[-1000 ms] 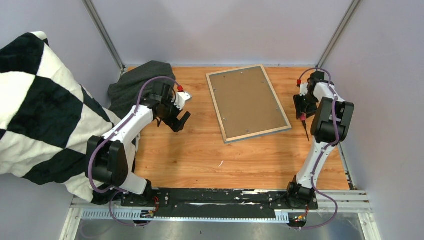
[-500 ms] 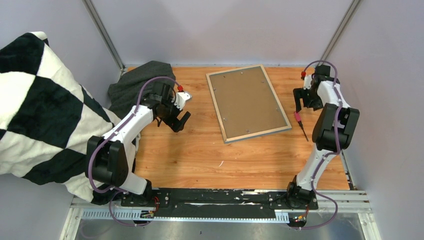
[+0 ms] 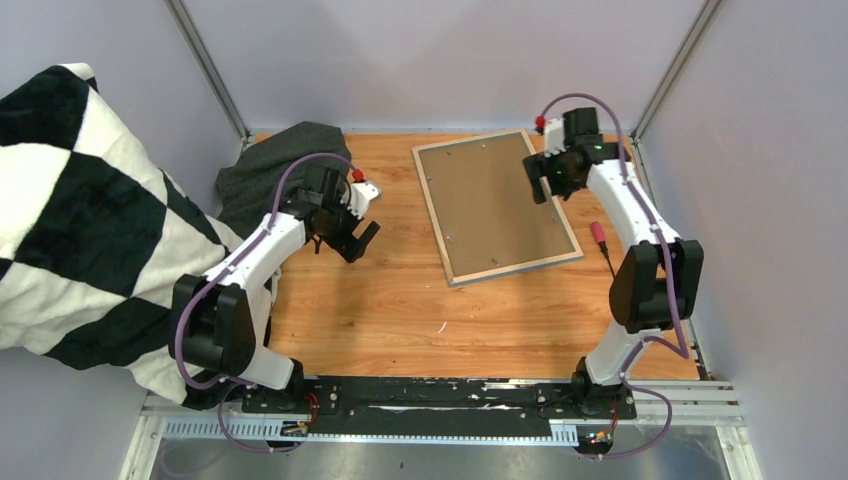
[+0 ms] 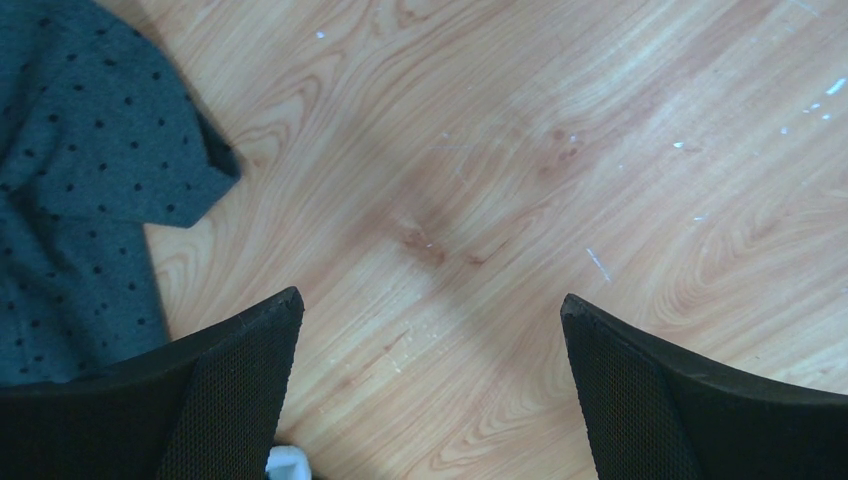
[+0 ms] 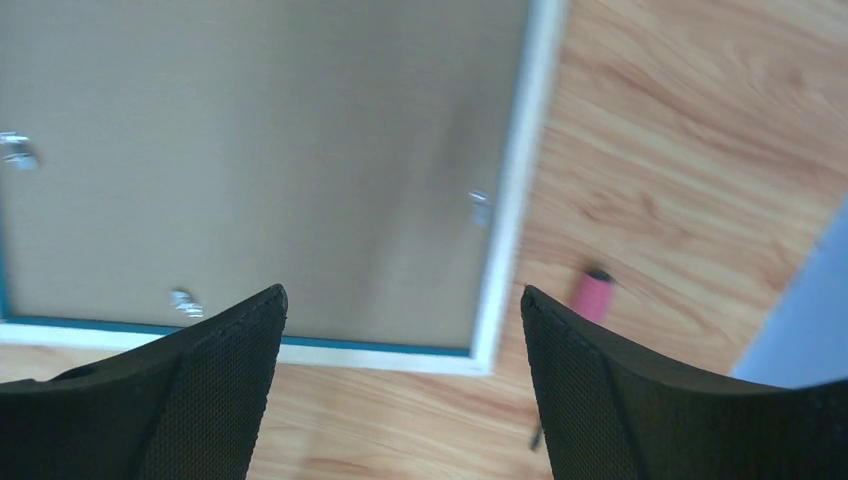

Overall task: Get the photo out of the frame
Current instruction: Turn over the photo frame at the center of the board.

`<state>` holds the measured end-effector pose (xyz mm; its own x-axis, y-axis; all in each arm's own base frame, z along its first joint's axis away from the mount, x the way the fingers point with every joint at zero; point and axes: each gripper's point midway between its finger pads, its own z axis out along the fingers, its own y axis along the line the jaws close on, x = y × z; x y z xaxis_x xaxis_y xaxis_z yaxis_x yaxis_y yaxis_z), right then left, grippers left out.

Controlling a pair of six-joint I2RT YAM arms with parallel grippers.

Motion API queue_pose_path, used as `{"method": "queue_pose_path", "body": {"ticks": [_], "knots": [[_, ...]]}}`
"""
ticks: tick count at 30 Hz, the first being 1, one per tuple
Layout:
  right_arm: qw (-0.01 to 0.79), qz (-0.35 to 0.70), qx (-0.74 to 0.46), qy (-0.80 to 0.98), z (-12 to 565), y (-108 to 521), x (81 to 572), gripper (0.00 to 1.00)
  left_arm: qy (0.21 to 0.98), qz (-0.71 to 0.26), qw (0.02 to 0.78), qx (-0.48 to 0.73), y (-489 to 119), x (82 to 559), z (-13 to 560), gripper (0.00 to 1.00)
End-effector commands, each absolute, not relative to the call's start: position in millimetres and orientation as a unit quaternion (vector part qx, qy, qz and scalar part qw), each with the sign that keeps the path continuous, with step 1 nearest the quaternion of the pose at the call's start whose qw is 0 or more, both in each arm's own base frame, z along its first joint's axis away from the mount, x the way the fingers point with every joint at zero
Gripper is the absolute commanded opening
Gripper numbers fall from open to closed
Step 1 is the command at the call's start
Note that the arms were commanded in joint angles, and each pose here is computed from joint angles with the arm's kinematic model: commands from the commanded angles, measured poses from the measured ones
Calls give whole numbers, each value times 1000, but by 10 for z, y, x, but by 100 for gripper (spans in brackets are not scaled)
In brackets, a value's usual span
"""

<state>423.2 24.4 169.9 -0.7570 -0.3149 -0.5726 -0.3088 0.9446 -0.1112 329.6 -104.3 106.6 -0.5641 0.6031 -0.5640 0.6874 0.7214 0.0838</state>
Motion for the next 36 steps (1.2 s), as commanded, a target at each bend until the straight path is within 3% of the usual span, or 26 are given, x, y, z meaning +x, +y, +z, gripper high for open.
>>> {"method": "queue_pose_path", "body": {"ticks": [1,9,16,27,36], "knots": [[324,52,-201,923,1726,1094,4157,86,878,-32,327,348,-885,3389,1186,100],[336,65,-284,896,1602,2343,4278,82,890,-98,328,299,-588,3393,1160,100],[307,91,-273,907,1156,2932,4377,73,890,-92,338,292,-517,3351,1148,100],[257,85,-298,915,614,3215,4185,67,852,-28,430,298,-401,3551,1560,100],[235,65,-310,919,339,3264,4069,51,809,16,492,322,-359,3887,1911,100]]}}
